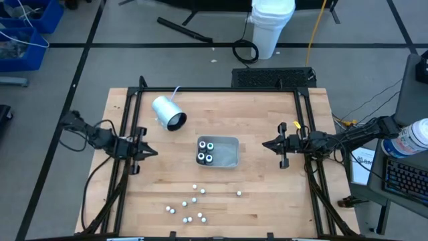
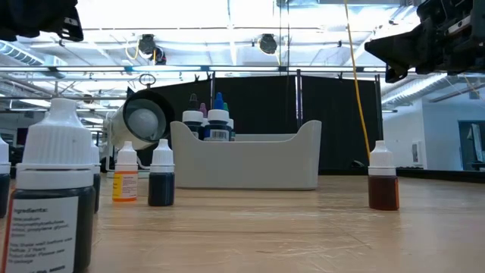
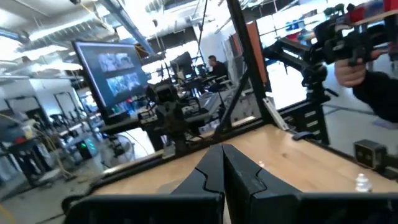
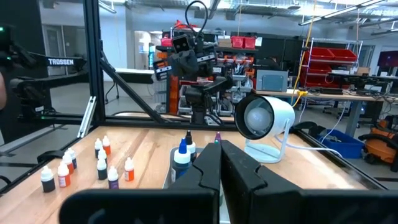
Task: Pick & Place food coloring
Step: Put the small orange food coloring bottle into the gray bin
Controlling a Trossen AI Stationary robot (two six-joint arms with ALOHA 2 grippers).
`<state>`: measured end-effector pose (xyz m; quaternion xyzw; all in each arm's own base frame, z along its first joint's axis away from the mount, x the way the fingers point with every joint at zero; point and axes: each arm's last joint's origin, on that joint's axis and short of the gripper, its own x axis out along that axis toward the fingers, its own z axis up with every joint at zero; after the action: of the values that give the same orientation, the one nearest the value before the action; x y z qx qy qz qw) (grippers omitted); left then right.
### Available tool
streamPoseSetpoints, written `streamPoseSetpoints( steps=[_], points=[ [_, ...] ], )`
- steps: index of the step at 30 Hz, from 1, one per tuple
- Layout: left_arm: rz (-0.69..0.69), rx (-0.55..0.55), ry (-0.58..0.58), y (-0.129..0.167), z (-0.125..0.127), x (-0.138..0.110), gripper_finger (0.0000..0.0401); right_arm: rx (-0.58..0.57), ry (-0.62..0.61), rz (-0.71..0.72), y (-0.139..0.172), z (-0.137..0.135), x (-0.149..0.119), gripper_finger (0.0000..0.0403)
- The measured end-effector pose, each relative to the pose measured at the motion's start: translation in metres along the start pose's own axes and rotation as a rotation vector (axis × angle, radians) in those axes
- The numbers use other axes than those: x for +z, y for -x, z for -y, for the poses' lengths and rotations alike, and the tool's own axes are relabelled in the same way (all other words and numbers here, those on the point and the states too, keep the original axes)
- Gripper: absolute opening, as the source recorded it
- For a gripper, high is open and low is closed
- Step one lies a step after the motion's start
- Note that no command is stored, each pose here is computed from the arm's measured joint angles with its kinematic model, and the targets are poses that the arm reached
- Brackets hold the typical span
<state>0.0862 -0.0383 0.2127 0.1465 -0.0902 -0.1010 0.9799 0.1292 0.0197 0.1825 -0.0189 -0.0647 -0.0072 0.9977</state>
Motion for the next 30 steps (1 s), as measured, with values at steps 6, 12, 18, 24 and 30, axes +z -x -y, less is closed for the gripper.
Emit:
streamPoseSetpoints(
  steps=[6, 12, 18, 24, 30],
  points=[
    [0.004, -0.027, 0.025, -0.005, 0.006, -0.010, 0.0002, 0.000, 0.004, 0.000, 0.000, 0.000, 0.000, 0.0000],
    [0.026, -0.020, 0.002, -0.011, 0.013, -0.026, 0.0011, 0.000, 0.025, 0.008, 0.000, 0.000, 0.001, 0.0000],
    [0.024, -0.018, 0.039, -0.015, 0.014, -0.025, 0.0019, 0.001, 0.034, -0.030, 0.000, 0.000, -0.003, 0.0000],
    [0.055, -0.006, 0.023, -0.015, 0.013, -0.022, 0.0020, 0.002, 0.068, -0.048, 0.000, 0.000, -0.005, 0.0000],
    [0.051, -0.007, -0.004, -0.015, 0.013, -0.022, 0.0021, 0.025, 0.095, -0.167, -0.004, -0.003, -0.014, 0.0000]
  ],
)
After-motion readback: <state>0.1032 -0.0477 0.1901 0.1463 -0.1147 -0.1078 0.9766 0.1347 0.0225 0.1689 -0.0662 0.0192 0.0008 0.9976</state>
